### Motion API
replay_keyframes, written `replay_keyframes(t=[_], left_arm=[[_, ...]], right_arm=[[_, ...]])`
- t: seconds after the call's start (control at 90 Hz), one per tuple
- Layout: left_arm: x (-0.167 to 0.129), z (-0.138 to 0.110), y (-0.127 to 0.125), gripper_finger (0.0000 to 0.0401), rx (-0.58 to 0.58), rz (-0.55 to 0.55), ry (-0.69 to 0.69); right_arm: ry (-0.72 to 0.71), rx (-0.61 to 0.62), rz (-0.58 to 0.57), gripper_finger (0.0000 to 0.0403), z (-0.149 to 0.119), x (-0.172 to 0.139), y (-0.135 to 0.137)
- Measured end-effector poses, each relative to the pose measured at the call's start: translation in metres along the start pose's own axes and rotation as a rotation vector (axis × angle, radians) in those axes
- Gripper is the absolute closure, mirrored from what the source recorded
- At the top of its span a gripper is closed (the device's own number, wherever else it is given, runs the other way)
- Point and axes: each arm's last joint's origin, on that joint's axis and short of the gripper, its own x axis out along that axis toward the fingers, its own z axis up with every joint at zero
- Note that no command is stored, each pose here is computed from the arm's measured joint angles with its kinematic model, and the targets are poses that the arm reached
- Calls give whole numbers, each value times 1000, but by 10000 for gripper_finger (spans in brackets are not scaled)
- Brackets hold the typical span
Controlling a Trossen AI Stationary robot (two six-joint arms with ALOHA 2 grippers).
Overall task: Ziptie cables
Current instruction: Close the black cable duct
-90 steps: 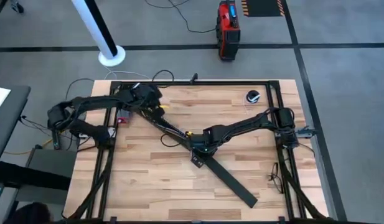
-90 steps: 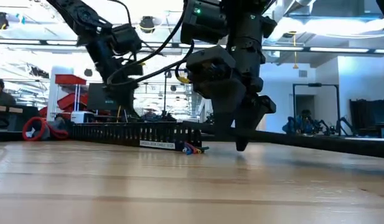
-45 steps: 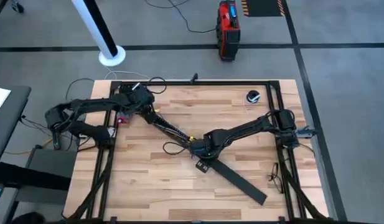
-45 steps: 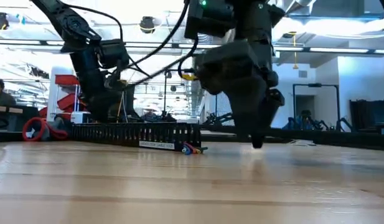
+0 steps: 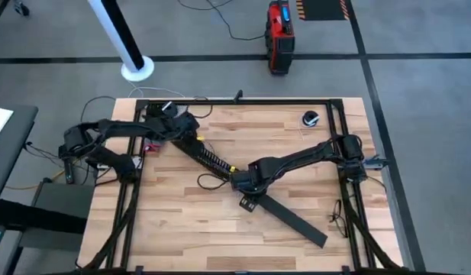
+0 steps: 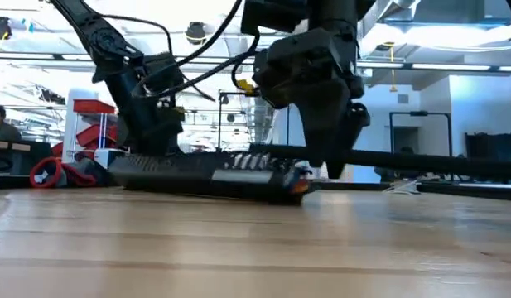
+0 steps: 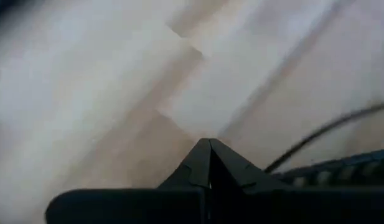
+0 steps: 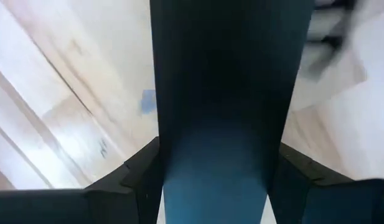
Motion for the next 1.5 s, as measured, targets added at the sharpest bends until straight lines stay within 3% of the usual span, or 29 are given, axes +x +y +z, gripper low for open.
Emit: replay_keyframes(t=[0.244, 0.589, 0.922, 1.078, 1.289, 1.5], left_arm=[[8, -2, -6, 401, 32, -11, 18], [-24, 24, -6, 401, 66, -8, -178], [-41, 22, -4, 401, 67, -24, -149], [-39, 21, -7, 401, 61, -95, -152], [-28, 12, -11, 401, 57, -279, -227], [-26, 14, -13, 401, 66, -362, -311]], right_arm=[[7, 28, -19, 206, 3, -3, -3], [12, 13, -22, 206, 4, -13, 0], [82, -22, -69, 206, -10, -12, 4], [86, -52, -70, 206, -10, -12, 4], [84, -108, -79, 206, -13, -11, 6], [51, -122, -117, 206, -11, -12, 5]])
